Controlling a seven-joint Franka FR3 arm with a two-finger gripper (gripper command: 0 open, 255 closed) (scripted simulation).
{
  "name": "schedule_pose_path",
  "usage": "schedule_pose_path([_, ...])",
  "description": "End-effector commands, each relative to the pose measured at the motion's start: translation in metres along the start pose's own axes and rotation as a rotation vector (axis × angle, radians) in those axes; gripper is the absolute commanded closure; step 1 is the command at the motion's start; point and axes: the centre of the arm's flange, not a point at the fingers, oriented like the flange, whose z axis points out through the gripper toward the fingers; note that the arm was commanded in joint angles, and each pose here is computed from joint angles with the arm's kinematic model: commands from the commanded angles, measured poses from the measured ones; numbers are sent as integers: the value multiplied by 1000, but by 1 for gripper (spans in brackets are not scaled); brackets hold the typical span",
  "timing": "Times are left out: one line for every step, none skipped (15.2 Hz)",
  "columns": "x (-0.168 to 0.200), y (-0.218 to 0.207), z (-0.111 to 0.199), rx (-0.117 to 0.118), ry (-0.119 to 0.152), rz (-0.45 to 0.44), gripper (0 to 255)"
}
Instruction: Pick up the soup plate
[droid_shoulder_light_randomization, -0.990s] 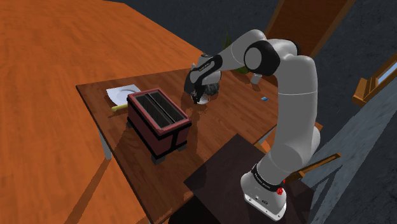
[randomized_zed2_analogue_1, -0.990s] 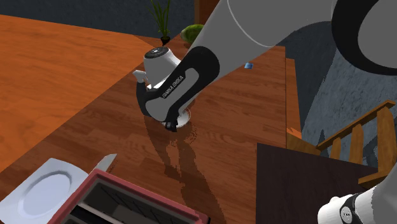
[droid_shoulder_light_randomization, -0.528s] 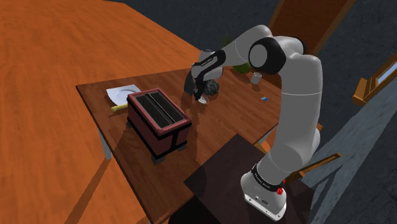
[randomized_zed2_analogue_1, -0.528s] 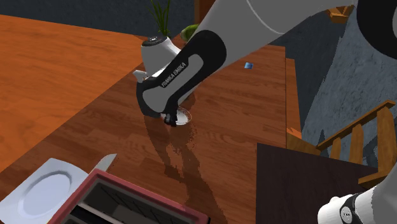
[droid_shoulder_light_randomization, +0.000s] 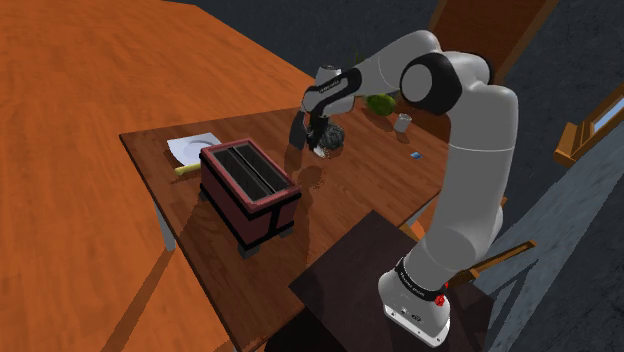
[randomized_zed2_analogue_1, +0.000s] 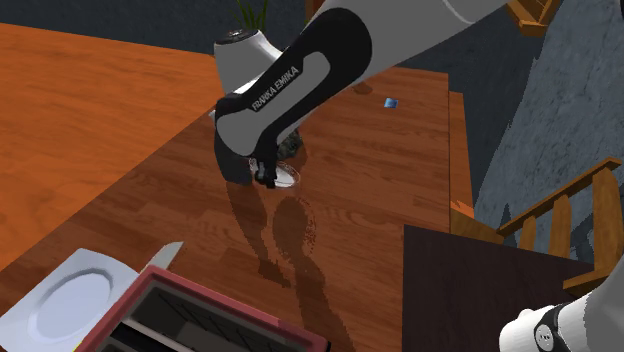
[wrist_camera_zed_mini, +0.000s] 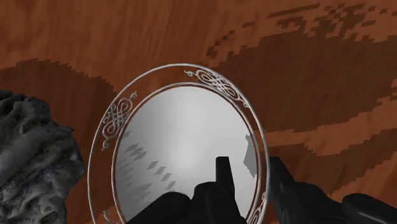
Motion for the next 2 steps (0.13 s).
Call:
schedule_pose_path([-1,0,-7,0,0,0,255])
schedule_pose_path([-1,0,-7,0,0,0,255])
